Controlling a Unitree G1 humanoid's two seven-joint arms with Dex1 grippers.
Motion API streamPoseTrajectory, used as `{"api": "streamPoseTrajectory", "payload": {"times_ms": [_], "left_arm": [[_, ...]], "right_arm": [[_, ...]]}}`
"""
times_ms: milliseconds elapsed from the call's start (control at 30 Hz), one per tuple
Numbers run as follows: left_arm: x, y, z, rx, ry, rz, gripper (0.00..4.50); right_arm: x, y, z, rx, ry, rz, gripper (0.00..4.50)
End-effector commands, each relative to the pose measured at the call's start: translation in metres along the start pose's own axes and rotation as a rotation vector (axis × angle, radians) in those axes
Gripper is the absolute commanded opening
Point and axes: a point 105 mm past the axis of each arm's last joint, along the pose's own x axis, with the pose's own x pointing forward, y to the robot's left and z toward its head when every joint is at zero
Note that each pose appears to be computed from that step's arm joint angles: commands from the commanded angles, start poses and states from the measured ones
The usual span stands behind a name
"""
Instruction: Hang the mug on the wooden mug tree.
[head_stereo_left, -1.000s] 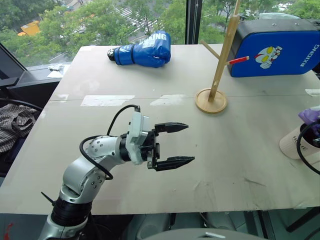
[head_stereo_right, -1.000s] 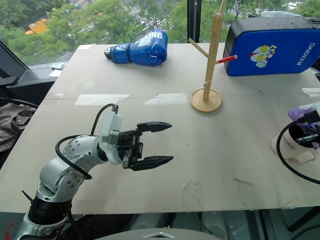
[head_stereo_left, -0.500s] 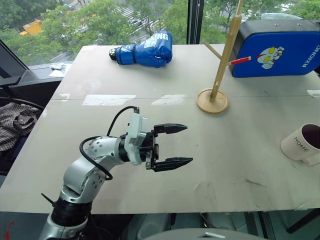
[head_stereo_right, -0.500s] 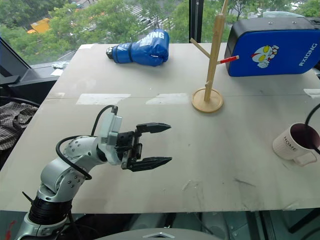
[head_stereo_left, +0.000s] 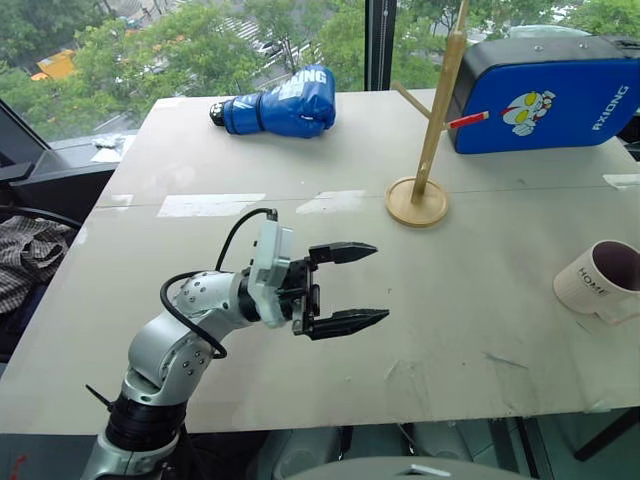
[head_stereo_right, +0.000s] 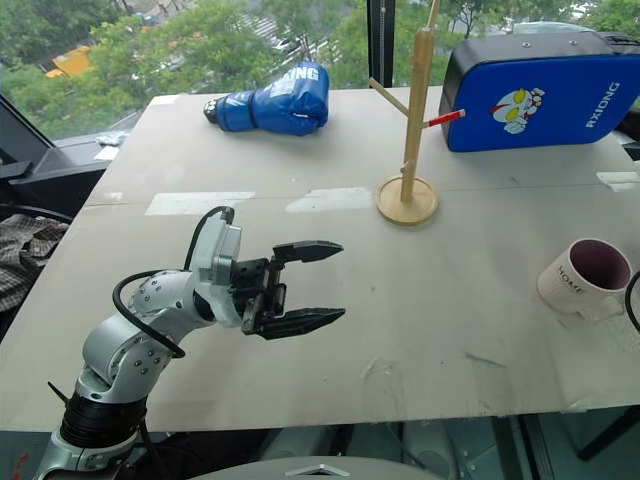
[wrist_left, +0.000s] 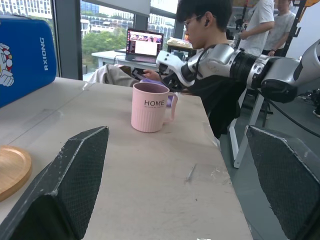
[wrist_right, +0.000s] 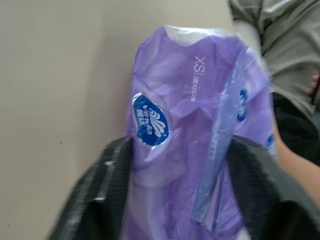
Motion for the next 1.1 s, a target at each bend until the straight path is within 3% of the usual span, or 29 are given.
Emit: {"api": "streamPoseTrajectory", "payload": {"times_ms": [33, 133, 200, 333, 433, 667, 1000, 1100], "left_arm": [[0.003, -0.006, 0.011, 0.036, -0.018, -0.012, 4.50], [0.003, -0.005, 0.013, 0.041, -0.014, 0.002, 4.50], [0.003, -0.004, 0.015, 0.040, -0.014, 0.007, 4.50], [0.007, -0.002, 0.014, 0.022, -0.021, -0.013, 4.50], [0.012, -0.001, 0.013, 0.012, -0.026, -0.060, 4.50], [0.013, 0.002, 0.015, 0.023, -0.018, -0.093, 4.50], [0.008, -0.001, 0.017, 0.028, 0.010, -0.089, 4.50], [0.007, 0.000, 0.018, 0.033, 0.015, -0.082, 4.50]], "right_arm": [[-0.009, -0.015, 0.019, -0.031, -0.067, -0.031, 4.43], [-0.033, -0.025, 0.031, 0.010, -0.131, -0.048, 4.43], [-0.067, -0.018, 0.035, 0.081, -0.166, 0.029, 4.43], [-0.127, 0.019, 0.012, 0.068, -0.082, 0.209, 4.43], [-0.148, 0.050, 0.001, 0.087, -0.056, 0.269, 4.43], [-0.125, 0.090, -0.003, 0.225, -0.137, 0.165, 4.43], [-0.090, 0.086, -0.006, 0.257, -0.160, -0.070, 4.43], [-0.078, 0.088, -0.008, 0.252, -0.163, -0.116, 3.58]]}}
